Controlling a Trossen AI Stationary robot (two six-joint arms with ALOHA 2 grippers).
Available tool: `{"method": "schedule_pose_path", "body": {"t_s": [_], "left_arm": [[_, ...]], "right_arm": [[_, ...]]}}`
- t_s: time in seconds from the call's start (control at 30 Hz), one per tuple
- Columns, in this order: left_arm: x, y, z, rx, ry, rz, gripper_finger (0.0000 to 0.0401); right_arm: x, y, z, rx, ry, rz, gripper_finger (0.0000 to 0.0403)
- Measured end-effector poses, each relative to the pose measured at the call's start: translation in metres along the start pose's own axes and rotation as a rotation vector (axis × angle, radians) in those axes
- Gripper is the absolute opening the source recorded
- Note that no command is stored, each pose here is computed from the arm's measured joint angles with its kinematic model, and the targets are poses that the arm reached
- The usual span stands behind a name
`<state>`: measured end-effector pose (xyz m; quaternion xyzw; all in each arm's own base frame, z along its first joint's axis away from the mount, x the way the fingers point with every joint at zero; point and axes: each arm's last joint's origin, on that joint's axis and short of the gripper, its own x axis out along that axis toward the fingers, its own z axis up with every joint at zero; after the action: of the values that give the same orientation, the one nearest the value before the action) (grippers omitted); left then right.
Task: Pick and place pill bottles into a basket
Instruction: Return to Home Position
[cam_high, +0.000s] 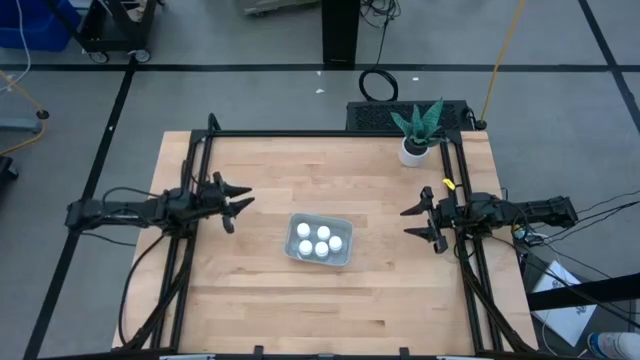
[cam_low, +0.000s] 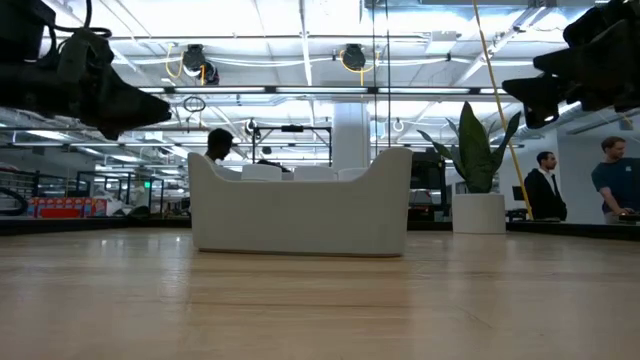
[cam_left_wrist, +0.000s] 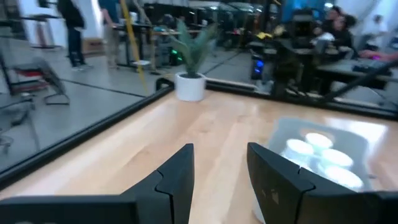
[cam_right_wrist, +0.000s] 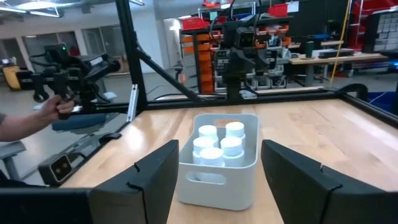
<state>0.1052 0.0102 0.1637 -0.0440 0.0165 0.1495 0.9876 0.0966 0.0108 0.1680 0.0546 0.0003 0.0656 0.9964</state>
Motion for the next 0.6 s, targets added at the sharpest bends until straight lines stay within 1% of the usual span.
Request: {"method": "schedule_pose_path", "body": {"t_s": [0.17, 0.27, 0.33, 0.4, 0.53, 0.6], "left_arm": [[-0.0033, -0.0051, -0.001, 0.001, 0.009, -0.048, 0.0152], [-0.0043, -0.0058, -0.0001, 0.01, -0.002, -0.053, 0.0152], [-0.0042, -0.0059, -0.0004, 0.021, 0.001, -0.052, 0.0152], [-0.0042, -0.0058, -0.0004, 0.022, 0.0, -0.05, 0.0152], [-0.0042, -0.0063, -0.0005, -0.017, 0.004, -0.065, 0.0152], [-0.0043, -0.0068, -0.0002, -0.015, 0.002, -0.083, 0.0152]], "right_arm": [[0.0, -0.0001, 0.0, -0.002, 0.0, -0.001, 0.0223], [0.0, -0.0001, -0.0001, -0.038, 0.001, -0.002, 0.0223], [0.0, -0.0001, 0.0, -0.089, 0.0, -0.003, 0.0222], [0.0, 0.0, 0.0, -0.114, 0.0, -0.002, 0.022], [0.0, 0.0001, 0.0011, -0.122, -0.012, -0.001, 0.0221], [0.0, 0.0001, 0.0012, -0.122, -0.013, 0.0, 0.0223]]}}
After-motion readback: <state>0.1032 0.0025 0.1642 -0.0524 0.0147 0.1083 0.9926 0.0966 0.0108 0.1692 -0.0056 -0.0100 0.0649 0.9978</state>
